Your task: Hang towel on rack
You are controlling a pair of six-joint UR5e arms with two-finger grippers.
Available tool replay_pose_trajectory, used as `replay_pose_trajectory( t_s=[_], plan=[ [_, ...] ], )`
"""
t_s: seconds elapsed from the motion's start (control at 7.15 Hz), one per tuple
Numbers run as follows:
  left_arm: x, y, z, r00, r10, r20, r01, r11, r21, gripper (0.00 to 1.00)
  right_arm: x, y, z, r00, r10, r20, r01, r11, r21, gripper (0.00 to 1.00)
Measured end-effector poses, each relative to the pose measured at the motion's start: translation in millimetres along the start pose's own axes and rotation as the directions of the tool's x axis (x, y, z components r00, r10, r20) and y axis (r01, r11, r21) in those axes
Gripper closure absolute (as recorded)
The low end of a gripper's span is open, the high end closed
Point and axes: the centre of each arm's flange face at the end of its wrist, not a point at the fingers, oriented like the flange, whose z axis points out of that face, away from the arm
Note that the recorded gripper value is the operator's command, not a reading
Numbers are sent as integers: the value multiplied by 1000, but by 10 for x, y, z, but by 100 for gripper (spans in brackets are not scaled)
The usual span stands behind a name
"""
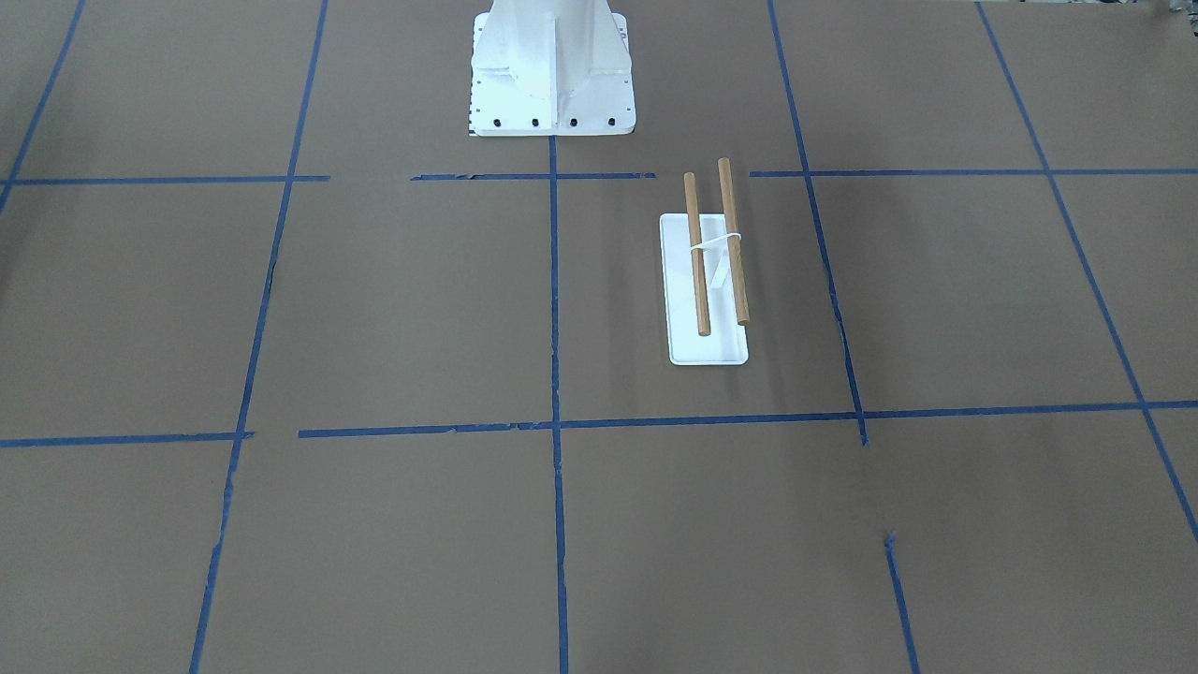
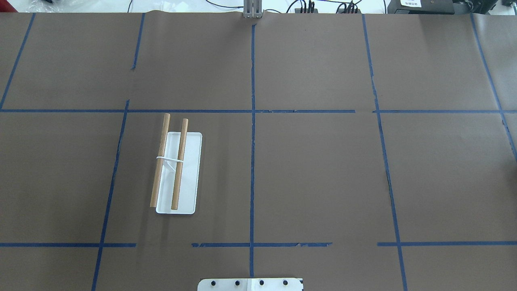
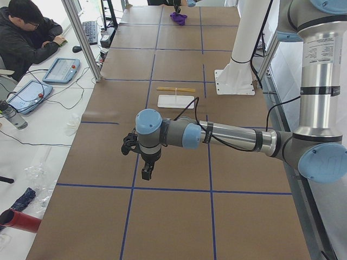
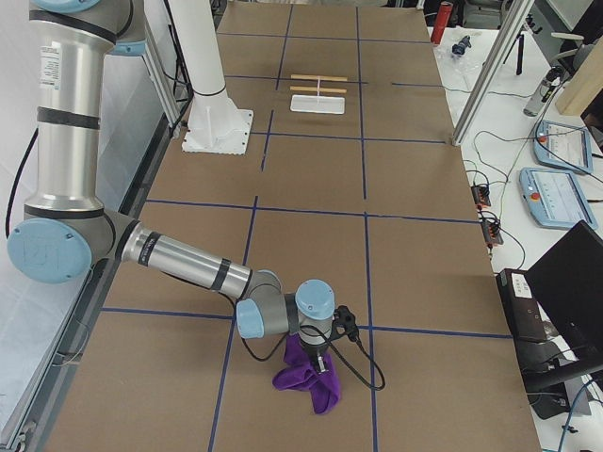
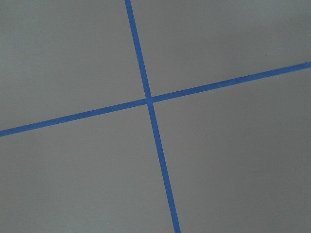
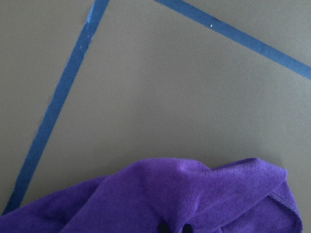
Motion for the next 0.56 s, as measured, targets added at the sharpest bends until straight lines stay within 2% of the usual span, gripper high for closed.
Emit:
replay_pose_trajectory(
  t_s=[0.28,0.56],
  plan=[
    [28,-10,-31,1000,6,1,-6,1000,6,0,-104,-169,-187,1000,-25,3,25,999,34,100],
    [171,-145,-150,999,37,5,-38,999,32,0,-419,-561,-731,998,-69,-8,69,993,99,100]
  ],
)
